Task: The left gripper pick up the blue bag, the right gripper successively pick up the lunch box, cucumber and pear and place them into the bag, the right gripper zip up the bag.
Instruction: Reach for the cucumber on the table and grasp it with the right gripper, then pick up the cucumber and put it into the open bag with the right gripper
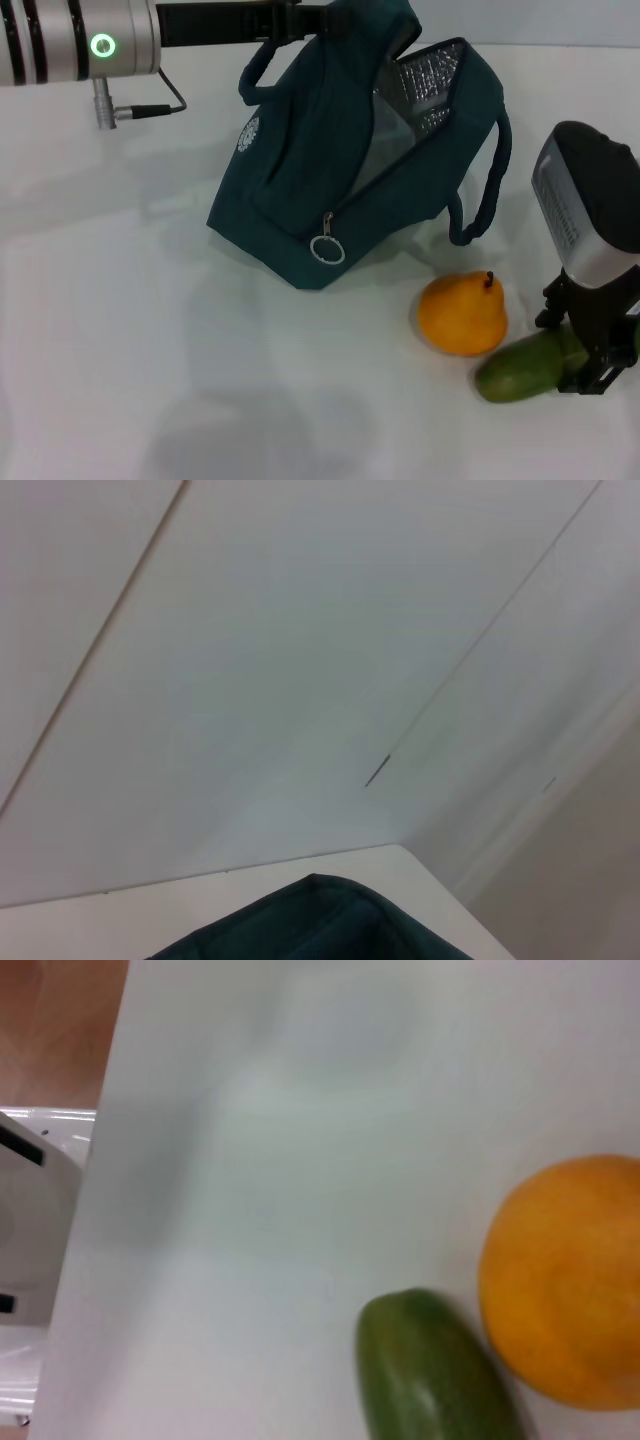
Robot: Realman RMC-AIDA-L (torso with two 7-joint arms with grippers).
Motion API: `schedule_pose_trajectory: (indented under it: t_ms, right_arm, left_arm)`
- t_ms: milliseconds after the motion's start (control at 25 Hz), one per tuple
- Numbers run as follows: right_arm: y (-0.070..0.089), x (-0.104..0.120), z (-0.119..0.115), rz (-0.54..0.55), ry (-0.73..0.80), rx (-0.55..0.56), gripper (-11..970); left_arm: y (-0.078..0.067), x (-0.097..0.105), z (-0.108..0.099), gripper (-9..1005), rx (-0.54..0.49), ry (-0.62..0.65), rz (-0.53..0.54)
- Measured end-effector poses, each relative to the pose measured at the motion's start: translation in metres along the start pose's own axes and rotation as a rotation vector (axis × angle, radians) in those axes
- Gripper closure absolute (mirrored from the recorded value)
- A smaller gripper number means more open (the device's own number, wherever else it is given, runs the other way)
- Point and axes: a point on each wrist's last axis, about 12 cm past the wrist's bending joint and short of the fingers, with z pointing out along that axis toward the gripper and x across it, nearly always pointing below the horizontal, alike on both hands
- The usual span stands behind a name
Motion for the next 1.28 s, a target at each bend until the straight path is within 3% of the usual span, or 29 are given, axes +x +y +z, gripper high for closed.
schedule_pose_trajectory:
  t_ms: [160, 360, 680, 800, 960, 1120, 1280]
  right_arm:
    - [0.002, -0.001, 0.003, 0.006, 0.022, -0.008, 180]
    - [0.003, -0.002, 0.004, 0.015, 0.034, -0.015, 318]
    - [0.004, 0.007, -0.004, 0.068, -0.014, -0.047, 318]
    - [0.009, 0.024, -0.019, 0.123, -0.199, -0.109, 318]
    - [0.020, 0.059, -0.042, 0.198, -0.529, -0.114, 318]
    - [0.037, 0.098, -0.054, 0.261, -0.945, 0.027, 317]
    - [0.059, 0.128, -0.047, 0.256, -1.356, 0.300, 317]
  left_arm:
    - [-0.001, -0.001, -0.001, 929, 0.007, 0.005, 0.006]
    - [-0.001, -0.001, -0.001, 929, 0.007, 0.006, 0.009]
    - [-0.001, -0.002, -0.002, 929, 0.006, 0.006, 0.012]
    - [-0.001, -0.002, -0.002, 929, 0.006, 0.006, 0.011]
    - [-0.002, -0.002, -0.002, 929, 0.008, 0.008, 0.001]
    - [-0.003, -0.002, -0.001, 929, 0.017, 0.012, -0.015]
    - [-0.005, -0.004, -0.001, 929, 0.019, 0.009, -0.029]
